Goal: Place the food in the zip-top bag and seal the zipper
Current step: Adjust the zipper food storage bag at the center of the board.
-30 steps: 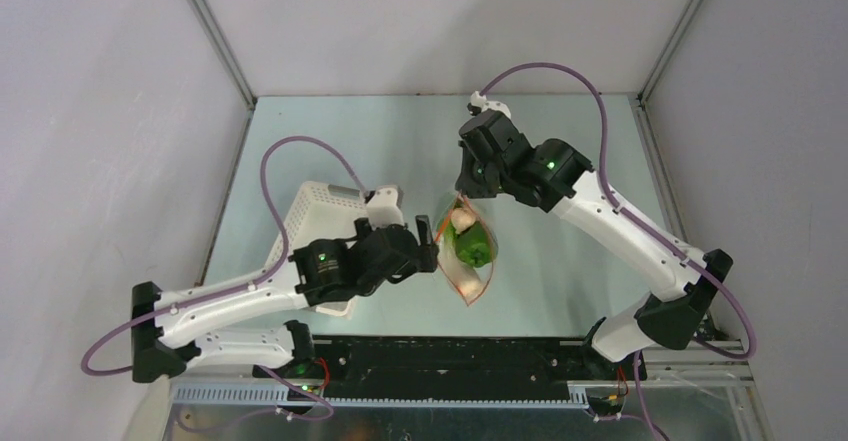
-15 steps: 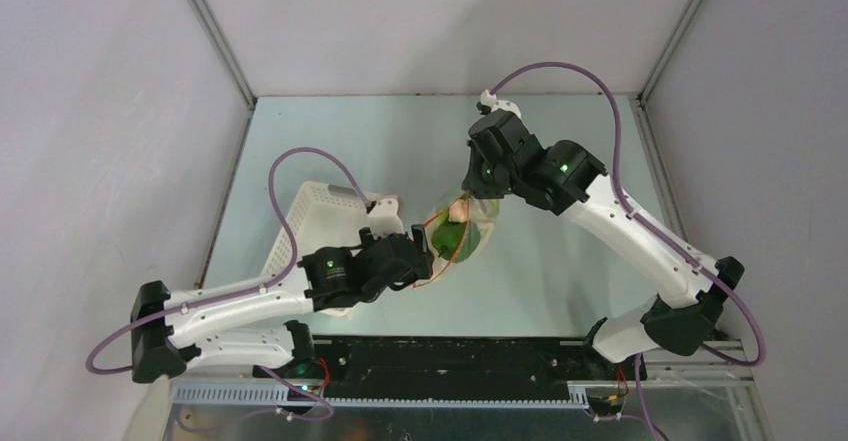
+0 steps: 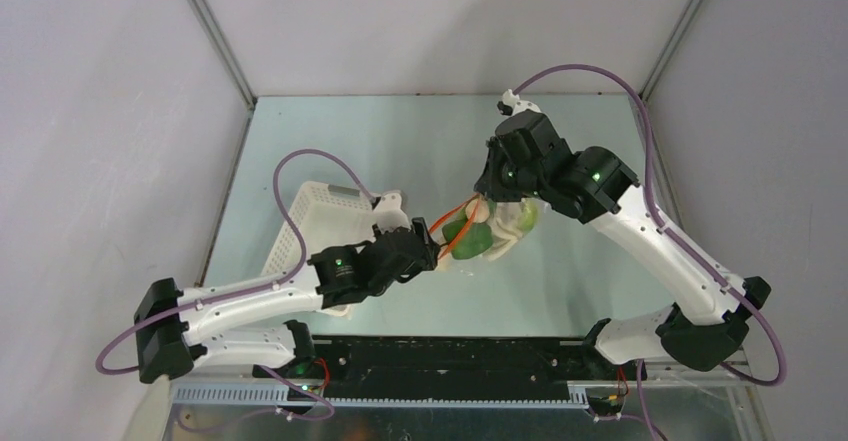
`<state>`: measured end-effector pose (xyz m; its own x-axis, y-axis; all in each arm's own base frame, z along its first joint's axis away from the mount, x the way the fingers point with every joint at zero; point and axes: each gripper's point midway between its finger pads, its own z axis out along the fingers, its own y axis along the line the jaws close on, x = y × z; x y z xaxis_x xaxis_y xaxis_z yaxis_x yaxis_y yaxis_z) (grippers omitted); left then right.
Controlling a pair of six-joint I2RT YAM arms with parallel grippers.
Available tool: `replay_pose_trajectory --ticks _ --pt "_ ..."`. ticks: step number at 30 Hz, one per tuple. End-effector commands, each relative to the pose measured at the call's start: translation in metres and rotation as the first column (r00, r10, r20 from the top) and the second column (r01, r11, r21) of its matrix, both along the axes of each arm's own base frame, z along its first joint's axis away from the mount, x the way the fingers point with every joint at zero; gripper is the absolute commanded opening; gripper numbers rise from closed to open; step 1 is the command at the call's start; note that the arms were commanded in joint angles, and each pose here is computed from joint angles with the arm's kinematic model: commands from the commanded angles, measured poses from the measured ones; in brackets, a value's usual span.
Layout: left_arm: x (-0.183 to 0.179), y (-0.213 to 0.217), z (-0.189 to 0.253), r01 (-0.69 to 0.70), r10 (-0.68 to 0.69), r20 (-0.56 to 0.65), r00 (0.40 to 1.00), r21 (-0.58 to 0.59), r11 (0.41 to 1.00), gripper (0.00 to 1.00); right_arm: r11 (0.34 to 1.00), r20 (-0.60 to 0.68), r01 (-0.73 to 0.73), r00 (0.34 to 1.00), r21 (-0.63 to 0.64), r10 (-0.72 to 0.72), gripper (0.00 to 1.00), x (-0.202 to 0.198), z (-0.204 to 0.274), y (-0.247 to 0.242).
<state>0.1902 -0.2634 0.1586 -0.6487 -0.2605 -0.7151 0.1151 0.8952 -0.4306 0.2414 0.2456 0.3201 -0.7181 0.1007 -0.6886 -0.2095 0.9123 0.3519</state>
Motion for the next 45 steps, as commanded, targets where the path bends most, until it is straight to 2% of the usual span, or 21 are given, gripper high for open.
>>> replay_pose_trajectory --ticks 1,6,13,16,22,27,29,30,32,35,38,39,40,41,43,44,45 --pt "0.009 0.005 -0.006 0.002 -0.002 0.003 1.0 0.053 0.999 0.61 0.992 0.113 -0.024 0.994 0.125 0.01 0.0 0.002 0.043 0.001" --pt "0.01 0.002 -0.001 0.05 -0.052 0.038 0.998 0.054 0.997 0.72 0.98 0.106 -0.091 0.992 0.174 0.073 0.0 -0.008 0.044 0.003" --pt "0.002 -0.011 0.005 0.171 -0.168 0.094 0.981 -0.025 0.985 0.85 0.91 0.126 -0.253 0.967 0.33 0.223 0.0 -0.028 0.054 0.017" --pt "-0.001 -0.009 0.006 0.194 -0.185 0.123 0.975 -0.063 0.979 0.83 0.877 0.138 -0.3 0.954 0.374 0.268 0.0 -0.036 0.061 0.02" --pt "-0.008 -0.011 0.02 0.259 -0.233 0.191 0.953 -0.125 0.958 0.72 0.849 0.139 -0.334 0.942 0.408 0.304 0.0 -0.043 0.062 0.023" --pt "-0.013 -0.015 0.031 0.314 -0.261 0.263 0.929 -0.186 0.931 0.52 0.813 0.138 -0.371 0.927 0.449 0.348 0.0 -0.049 0.062 0.023" --pt "-0.016 -0.016 0.032 0.334 -0.271 0.283 0.92 -0.202 0.921 0.39 0.8 0.14 -0.383 0.922 0.462 0.361 0.0 -0.051 0.062 0.024" --pt "-0.016 -0.015 0.036 0.334 -0.266 0.296 0.918 -0.211 0.919 0.23 0.798 0.138 -0.383 0.922 0.465 0.362 0.0 -0.052 0.062 0.024" --pt "-0.015 -0.011 0.035 0.32 -0.255 0.291 0.922 -0.204 0.925 0.04 0.797 0.135 -0.384 0.921 0.466 0.365 0.0 -0.053 0.061 0.023" --pt "-0.013 -0.005 0.039 0.294 -0.235 0.282 0.93 -0.188 0.937 0.0 0.8 0.123 -0.375 0.924 0.468 0.361 0.0 -0.053 0.057 0.022" --pt "-0.016 0.006 0.033 0.262 -0.234 0.204 0.951 -0.122 0.957 0.0 0.825 0.092 -0.341 0.937 0.451 0.338 0.0 -0.05 0.046 0.018" --pt "-0.013 0.007 0.048 0.238 -0.209 0.205 0.956 -0.128 0.963 0.0 0.841 0.069 -0.324 0.942 0.434 0.328 0.0 -0.05 0.04 0.014" --pt "-0.017 0.017 0.035 0.208 -0.197 0.129 0.972 -0.075 0.975 0.0 0.865 0.06 -0.287 0.956 0.412 0.288 0.0 -0.044 0.035 0.008" --pt "-0.014 0.018 0.053 0.19 -0.18 0.128 0.975 -0.074 0.979 0.0 0.886 0.027 -0.263 0.962 0.383 0.273 0.0 -0.046 0.026 0.001" --pt "-0.024 0.039 0.047 0.165 -0.166 0.022 0.986 0.042 0.985 0.0 0.933 -0.012 -0.191 0.979 0.307 0.204 0.0 -0.041 0.013 -0.018" --pt "-0.025 0.043 0.05 0.151 -0.152 0.004 0.988 0.055 0.987 0.0 0.954 -0.004 -0.139 0.989 0.265 0.145 0.0 -0.035 0.012 -0.03" --pt "-0.027 0.054 0.058 0.127 -0.126 -0.016 0.992 0.117 0.985 0.0 0.97 -0.034 -0.111 0.992 0.216 0.121 0.0 -0.038 0.002 -0.04"
